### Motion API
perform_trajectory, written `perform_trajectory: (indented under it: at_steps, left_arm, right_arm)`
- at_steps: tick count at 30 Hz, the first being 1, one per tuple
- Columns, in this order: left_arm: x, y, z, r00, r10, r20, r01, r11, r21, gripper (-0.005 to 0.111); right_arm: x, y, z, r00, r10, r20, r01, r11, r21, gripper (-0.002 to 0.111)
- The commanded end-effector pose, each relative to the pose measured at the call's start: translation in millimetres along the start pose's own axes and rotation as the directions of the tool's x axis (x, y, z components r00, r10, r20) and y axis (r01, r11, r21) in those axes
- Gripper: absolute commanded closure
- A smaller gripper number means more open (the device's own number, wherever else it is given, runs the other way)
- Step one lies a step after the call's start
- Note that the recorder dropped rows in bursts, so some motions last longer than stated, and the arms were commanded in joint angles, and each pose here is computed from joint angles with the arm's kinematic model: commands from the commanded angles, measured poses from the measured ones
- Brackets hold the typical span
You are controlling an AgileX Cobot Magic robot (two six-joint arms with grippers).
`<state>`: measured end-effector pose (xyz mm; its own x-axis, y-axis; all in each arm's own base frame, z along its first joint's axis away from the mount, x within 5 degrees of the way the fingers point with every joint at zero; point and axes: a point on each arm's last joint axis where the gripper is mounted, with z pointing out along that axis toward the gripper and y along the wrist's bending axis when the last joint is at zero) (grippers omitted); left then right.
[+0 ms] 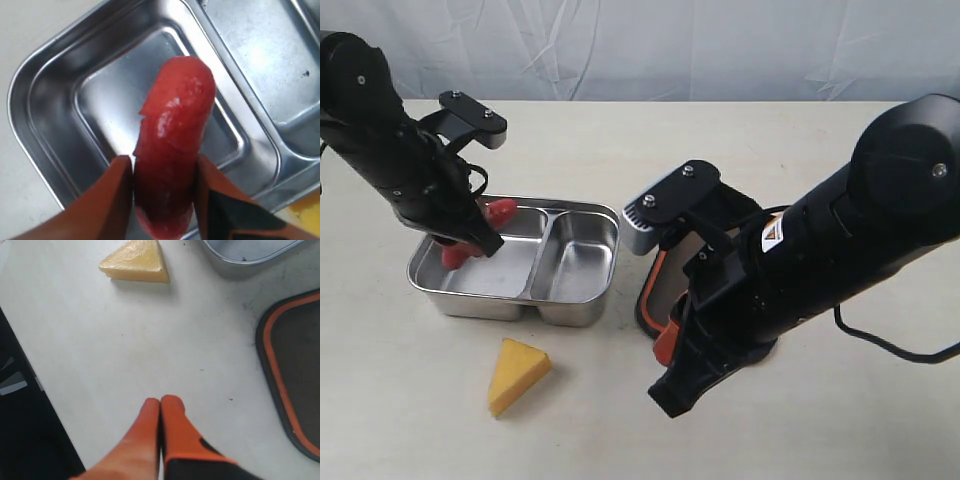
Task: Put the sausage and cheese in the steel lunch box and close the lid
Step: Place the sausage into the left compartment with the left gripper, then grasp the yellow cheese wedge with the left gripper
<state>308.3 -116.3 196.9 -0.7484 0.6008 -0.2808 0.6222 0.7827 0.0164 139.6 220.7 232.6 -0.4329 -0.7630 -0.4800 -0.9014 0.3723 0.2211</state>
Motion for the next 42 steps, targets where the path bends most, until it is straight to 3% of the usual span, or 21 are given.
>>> perform_trajectory:
  at_steps: [1, 2, 5, 11, 16, 24, 28, 34, 42]
  left_arm:
    - [-9, 0.7, 2, 0.999, -0.023, 0.026, 0.022, 1.000, 0.008, 0.047]
    - [-11, 1.1, 0, 0.999, -0.022, 0.029, 0.022, 1.000, 0.008, 0.043]
    - [-13, 0.7, -6, 1.000, -0.019, 0.004, 0.018, 1.000, 0.022, 0.044]
    - [4, -20.3, -29, 0.981, -0.089, -0.174, 0.125, 0.970, 0.207, 0.046]
    - [18, -34.1, -31, 0.963, -0.130, -0.235, 0.200, 0.932, 0.302, 0.046]
    - [38, -68.7, -11, 0.943, -0.066, -0.325, 0.167, 0.942, 0.291, 0.046]
    - [32, -85.7, -2, 0.974, -0.019, -0.224, 0.076, 0.965, 0.251, 0.046]
    - [28, -89.4, 4, 0.985, -0.047, -0.167, 0.069, 0.990, 0.126, 0.046]
    - [31, -89.7, 3, 0.976, -0.058, -0.211, 0.085, 0.989, 0.124, 0.046]
  right_arm:
    - [1, 2, -2, 1.000, -0.012, -0.001, 0.012, 1.000, -0.001, 0.109]
    - [1, 2, -2, 1.000, -0.012, -0.001, 0.012, 1.000, -0.001, 0.109]
    - [1, 2, -2, 1.000, -0.012, -0.002, 0.012, 1.000, -0.002, 0.109]
    - [2, 2, -2, 1.000, -0.010, -0.016, 0.010, 1.000, -0.010, 0.109]
    - [1, 2, -2, 1.000, -0.010, -0.005, 0.010, 1.000, -0.003, 0.109]
    - [1, 1, -2, 1.000, -0.015, -0.005, 0.015, 1.000, 0.001, 0.109]
    - [1, 1, -2, 1.000, -0.016, -0.008, 0.016, 1.000, 0.001, 0.109]
    - [2, 2, -2, 1.000, -0.014, -0.013, 0.014, 1.000, -0.002, 0.109]
    - [1, 1, -2, 1.000, -0.014, -0.005, 0.014, 1.000, 0.003, 0.109]
